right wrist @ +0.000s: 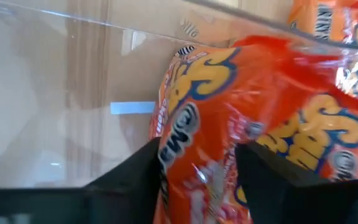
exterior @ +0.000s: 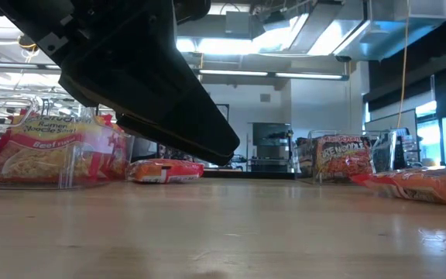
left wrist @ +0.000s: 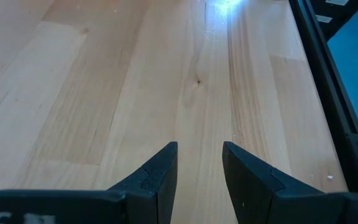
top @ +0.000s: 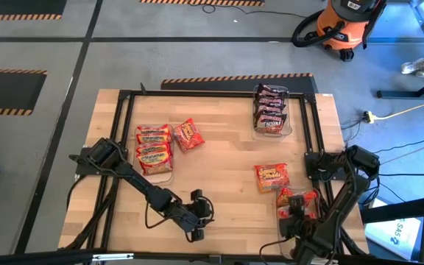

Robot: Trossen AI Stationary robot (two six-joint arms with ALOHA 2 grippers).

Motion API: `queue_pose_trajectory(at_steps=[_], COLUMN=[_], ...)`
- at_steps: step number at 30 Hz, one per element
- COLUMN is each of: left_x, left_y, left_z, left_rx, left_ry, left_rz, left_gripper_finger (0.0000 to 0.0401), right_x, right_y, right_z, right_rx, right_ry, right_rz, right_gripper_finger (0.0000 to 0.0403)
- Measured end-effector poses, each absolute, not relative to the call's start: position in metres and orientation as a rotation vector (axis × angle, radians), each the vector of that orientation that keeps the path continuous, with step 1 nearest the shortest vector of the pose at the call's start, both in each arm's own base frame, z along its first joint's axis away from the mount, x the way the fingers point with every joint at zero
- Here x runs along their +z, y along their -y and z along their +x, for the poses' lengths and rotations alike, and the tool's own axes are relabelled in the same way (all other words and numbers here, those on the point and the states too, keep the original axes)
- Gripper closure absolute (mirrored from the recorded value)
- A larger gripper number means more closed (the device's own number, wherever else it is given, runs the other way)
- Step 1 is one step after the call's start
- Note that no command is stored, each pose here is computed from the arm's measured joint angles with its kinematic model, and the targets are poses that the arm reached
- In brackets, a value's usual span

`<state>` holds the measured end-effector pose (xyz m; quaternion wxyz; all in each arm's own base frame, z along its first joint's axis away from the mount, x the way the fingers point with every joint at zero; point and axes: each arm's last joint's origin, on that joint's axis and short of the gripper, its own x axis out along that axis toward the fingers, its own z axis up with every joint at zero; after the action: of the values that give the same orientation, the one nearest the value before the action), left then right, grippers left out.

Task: Sort Maruchan noodles
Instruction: Put the orange noodle pack into the bottom transparent bin

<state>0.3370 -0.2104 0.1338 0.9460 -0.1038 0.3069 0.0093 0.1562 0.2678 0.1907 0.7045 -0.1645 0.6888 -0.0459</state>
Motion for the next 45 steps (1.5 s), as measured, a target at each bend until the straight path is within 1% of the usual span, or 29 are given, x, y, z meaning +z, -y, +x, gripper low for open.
queue_pose_trajectory(at_steps=[3, 6, 13, 21, 25, 29, 33, 38, 42, 45], left_x=[0.134, 0.134, 0.134, 0.134, 0.134, 0.134, 0.134, 0.134, 0.134, 0.134], left_y=[0.21, 0.21, 0.21, 0.211, 0.211, 0.211, 0.211, 0.211, 0.212, 0.215], left_z=[0.337, 0.337, 0.337, 0.337, 0.337, 0.337, 0.337, 0.337, 0.336, 0.334], left_rx=[0.019, 0.018, 0.018, 0.017, 0.017, 0.017, 0.017, 0.017, 0.014, 0.008], left_ry=[-0.625, -0.625, -0.625, -0.626, -0.626, -0.626, -0.626, -0.626, -0.626, -0.627], left_rz=[-0.211, -0.211, -0.211, -0.21, -0.21, -0.209, -0.209, -0.209, -0.209, -0.21], left_gripper_finger=[0.028, 0.028, 0.028, 0.028, 0.028, 0.028, 0.028, 0.028, 0.028, 0.028], right_x=[0.202, 0.213, 0.225, 0.228, 0.244, 0.27, 0.291, 0.301, 0.295, 0.278], right_y=[-0.268, -0.266, -0.259, -0.259, -0.265, -0.261, -0.245, -0.205, -0.166, -0.136], right_z=[0.157, 0.157, 0.154, 0.154, 0.158, 0.172, 0.189, 0.21, 0.222, 0.228], right_rx=[-0.119, -0.156, -0.252, -0.243, -0.186, -0.177, -0.224, -0.312, -0.352, -0.366], right_ry=[-1.516, -1.516, -1.522, -1.542, -1.498, -1.411, -1.309, -1.302, -1.32, -1.397], right_rz=[-0.398, -0.445, -0.523, -0.513, -0.486, -0.394, -0.322, -0.219, -0.117, -0.023], right_gripper_finger=[0.0198, 0.0187, 0.0185, 0.0185, 0.0184, 0.0184, 0.0184, 0.0184, 0.0185, 0.0185])
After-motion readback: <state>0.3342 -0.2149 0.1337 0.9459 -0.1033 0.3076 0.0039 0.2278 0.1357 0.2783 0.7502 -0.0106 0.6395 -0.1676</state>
